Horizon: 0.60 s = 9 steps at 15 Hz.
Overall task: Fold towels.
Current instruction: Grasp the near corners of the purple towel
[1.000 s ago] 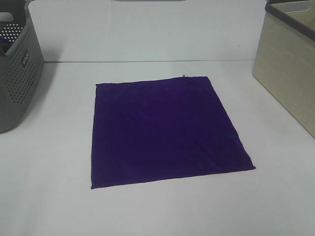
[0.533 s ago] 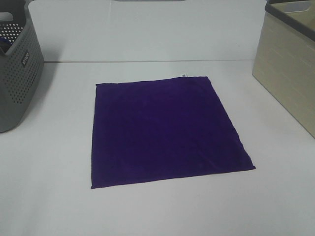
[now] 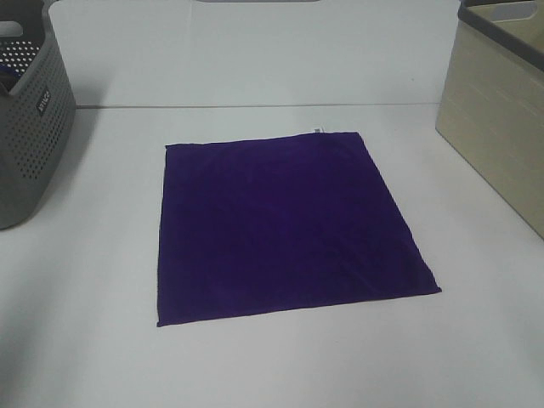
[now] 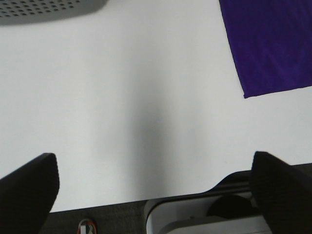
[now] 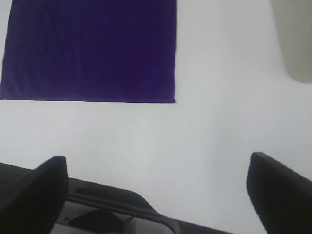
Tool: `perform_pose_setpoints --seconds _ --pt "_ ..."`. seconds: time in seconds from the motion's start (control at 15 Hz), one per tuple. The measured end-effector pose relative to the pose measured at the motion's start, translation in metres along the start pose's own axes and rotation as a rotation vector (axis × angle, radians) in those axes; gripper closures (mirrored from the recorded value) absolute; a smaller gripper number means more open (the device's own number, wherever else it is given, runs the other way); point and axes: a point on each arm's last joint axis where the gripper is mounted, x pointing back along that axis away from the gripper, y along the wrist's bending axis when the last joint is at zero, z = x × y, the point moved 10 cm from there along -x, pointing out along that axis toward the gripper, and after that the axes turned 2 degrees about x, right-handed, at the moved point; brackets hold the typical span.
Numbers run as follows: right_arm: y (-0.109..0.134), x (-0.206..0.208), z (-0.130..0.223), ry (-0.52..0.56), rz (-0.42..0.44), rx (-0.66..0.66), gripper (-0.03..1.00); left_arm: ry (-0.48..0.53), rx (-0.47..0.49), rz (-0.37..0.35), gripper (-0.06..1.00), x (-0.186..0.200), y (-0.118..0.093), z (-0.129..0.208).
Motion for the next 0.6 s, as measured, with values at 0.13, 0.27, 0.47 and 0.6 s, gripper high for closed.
perform_pose_setpoints --seconds 0.13,0.27,0.47,0.6 --pt "0.012 -0.052 -0.028 0.100 -0.139 0.029 0.02 0.136 0.016 0.093 -0.04 -0.051 -0.009 -0.012" --pt "0.029 -0.107 -0.045 0.200 -0.317 0.033 0.03 0.209 0.055 0.340 -0.04 -0.110 -0.044 -0.029" --pt "0.034 -0.158 -0.050 0.288 -0.429 0.014 0.03 0.254 0.108 0.501 -0.04 -0.151 -0.064 -0.033" --pt "0.025 -0.184 -0.042 0.347 -0.463 -0.018 0.04 0.282 0.126 0.559 -0.04 -0.176 -0.071 -0.029"
